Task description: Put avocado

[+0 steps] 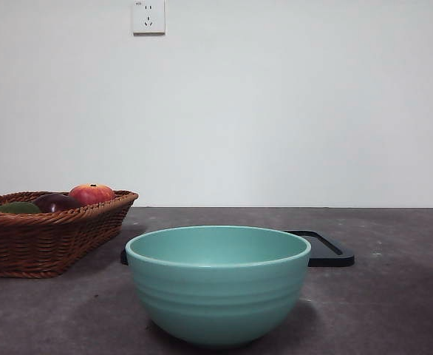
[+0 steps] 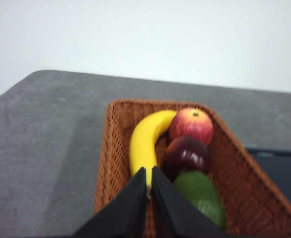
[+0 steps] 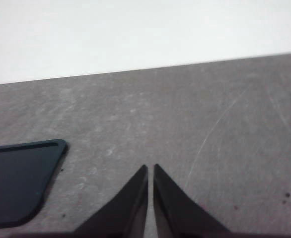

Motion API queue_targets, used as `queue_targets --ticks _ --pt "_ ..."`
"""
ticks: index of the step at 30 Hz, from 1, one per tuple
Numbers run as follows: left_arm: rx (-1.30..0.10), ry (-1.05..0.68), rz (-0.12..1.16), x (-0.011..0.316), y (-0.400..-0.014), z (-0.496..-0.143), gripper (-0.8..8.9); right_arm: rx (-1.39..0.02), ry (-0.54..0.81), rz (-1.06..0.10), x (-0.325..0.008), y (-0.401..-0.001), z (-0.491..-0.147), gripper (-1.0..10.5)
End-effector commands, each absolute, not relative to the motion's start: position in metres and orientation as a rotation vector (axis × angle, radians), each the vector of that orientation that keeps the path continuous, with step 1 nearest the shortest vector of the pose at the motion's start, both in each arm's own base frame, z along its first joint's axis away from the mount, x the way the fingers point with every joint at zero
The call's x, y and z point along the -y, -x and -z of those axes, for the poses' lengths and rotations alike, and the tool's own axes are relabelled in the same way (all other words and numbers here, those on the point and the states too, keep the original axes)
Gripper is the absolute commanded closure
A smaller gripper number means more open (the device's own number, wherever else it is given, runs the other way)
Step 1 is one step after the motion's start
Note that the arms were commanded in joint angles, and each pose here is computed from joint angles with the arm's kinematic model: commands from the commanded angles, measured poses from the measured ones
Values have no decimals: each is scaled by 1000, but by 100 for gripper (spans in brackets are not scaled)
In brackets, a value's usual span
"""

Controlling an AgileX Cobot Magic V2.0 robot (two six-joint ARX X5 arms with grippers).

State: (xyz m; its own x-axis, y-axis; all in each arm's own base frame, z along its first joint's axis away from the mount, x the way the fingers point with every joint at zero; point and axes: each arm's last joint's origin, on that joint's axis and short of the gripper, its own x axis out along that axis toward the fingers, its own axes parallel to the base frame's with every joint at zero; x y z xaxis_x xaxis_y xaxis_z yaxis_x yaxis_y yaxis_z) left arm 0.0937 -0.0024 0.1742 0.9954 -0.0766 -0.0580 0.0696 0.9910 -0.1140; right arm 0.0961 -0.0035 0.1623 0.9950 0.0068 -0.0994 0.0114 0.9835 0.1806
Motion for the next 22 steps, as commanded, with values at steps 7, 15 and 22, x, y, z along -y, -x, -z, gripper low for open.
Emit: queue_targets --ticks 7,15,22 --pt "-109 155 71 2 -88 -210 797 -118 -351 -65 1 -97 -201 935" --pt "-213 166 152 5 -90 -248 797 -255 -345 -168 -3 -106 -243 935" --pt "-322 190 260 9 -106 -280 797 -429 -259 -339 -15 -123 -278 935"
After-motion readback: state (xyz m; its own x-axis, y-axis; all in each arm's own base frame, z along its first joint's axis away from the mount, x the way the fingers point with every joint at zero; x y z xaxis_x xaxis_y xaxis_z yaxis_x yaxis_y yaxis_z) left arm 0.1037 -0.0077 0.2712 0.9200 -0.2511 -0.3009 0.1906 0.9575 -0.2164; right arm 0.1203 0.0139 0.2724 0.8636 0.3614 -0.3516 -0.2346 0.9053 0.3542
